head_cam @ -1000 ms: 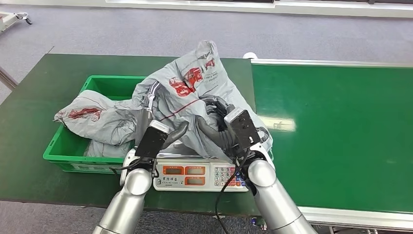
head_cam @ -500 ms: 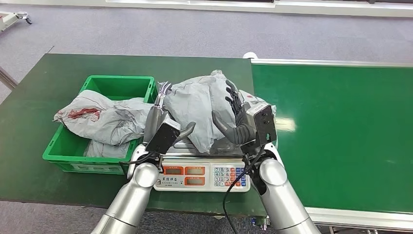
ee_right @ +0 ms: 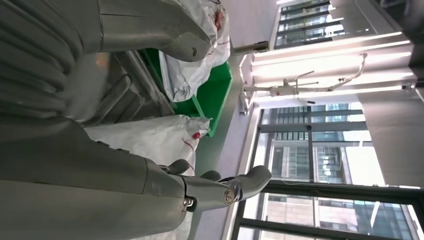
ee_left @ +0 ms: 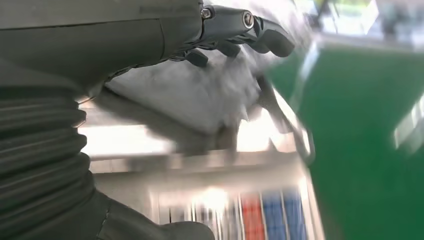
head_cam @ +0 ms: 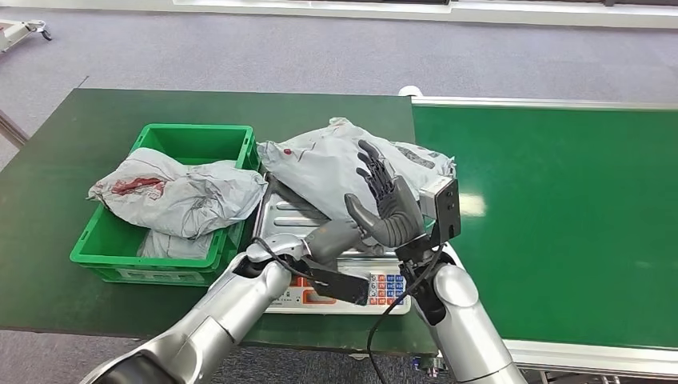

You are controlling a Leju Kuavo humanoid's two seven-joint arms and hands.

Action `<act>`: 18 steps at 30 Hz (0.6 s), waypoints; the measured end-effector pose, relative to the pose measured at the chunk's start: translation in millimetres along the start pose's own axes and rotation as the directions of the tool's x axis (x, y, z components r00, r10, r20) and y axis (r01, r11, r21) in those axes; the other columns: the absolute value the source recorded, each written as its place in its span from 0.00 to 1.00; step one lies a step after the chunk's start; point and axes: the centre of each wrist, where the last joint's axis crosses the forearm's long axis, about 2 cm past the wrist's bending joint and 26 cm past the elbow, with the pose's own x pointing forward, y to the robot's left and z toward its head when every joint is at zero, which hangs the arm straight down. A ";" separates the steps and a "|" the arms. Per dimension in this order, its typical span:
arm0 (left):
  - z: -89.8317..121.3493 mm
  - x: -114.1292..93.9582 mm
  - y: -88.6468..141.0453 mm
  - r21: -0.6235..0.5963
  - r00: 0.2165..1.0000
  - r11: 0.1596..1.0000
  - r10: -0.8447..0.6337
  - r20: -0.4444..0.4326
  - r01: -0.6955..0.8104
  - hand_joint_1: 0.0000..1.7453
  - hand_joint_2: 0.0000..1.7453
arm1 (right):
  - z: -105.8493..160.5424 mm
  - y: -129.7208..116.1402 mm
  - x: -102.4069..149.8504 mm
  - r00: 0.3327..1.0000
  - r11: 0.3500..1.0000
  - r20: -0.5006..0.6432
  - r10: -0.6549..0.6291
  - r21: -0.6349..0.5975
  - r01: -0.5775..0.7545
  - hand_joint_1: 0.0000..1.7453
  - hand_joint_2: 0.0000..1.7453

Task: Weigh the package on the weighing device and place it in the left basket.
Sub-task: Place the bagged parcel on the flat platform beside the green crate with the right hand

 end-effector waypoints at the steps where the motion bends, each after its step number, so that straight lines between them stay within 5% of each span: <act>1: -2.4 0.1 0.4 -0.052 1.000 0.999 0.007 0.004 -0.006 0.00 1.00 | 0.8 -0.3 0.3 1.000 1.000 0.002 -0.004 -0.001 0.004 0.00 1.00; 5: -11.1 3.2 5.9 -0.170 1.000 0.985 -0.009 0.004 0.009 0.00 1.00 | 5.0 -1.0 -0.1 1.000 1.000 0.013 -0.009 -0.002 0.009 0.00 1.00; 18: -15.6 3.9 20.1 -0.225 0.997 0.972 -0.073 -0.019 0.067 0.00 1.00 | 11.1 -7.0 -1.6 1.000 1.000 0.028 -0.002 -0.007 0.003 0.00 1.00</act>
